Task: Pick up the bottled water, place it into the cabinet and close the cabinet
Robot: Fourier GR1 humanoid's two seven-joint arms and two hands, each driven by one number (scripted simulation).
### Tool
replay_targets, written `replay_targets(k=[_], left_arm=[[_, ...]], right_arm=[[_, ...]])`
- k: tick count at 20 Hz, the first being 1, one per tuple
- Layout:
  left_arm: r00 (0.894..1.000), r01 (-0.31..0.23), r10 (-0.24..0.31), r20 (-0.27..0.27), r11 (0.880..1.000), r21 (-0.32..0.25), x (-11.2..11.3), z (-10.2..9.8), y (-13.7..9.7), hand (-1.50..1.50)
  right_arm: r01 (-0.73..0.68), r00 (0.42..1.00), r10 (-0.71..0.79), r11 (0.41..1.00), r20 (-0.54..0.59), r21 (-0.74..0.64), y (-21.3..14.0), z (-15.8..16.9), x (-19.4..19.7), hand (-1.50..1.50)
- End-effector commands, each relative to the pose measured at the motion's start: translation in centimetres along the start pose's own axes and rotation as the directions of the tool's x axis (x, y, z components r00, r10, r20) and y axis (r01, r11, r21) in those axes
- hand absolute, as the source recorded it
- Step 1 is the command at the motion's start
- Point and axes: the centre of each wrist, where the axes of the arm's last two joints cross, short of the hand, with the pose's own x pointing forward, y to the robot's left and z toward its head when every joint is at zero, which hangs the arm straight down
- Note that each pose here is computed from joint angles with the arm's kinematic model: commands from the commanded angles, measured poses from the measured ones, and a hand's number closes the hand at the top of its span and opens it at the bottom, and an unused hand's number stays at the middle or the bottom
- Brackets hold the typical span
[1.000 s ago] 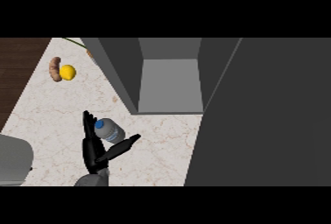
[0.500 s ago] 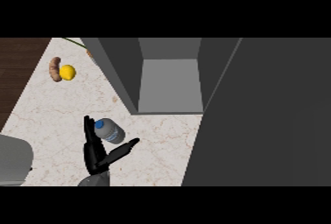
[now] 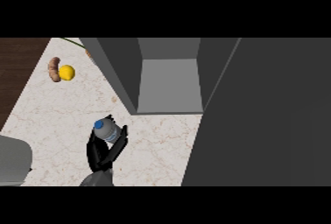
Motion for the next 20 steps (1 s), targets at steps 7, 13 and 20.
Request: replay_targets(k=[7,13,20], left_arm=[[0.994,-0.105,0.106,0.018,0.993,-0.045,0.0,-0.4,-1.0,1.50],[0.987,-0.157,0.159,-0.013,0.962,-0.222,0.0,-0.6,2.4,1.50],[0.986,-0.166,0.161,-0.046,0.897,-0.409,2.1,-2.6,4.6,1.50]], right_arm=[[-0.042,0.998,0.043,0.999,0.041,-0.020,-0.9,1.3,3.2,-1.50],[-0.036,0.998,0.036,0.999,0.043,0.000,-0.4,0.5,2.2,-1.50],[-0.049,0.998,0.050,0.999,0.045,-0.008,-0.4,1.0,2.2,-1.50]])
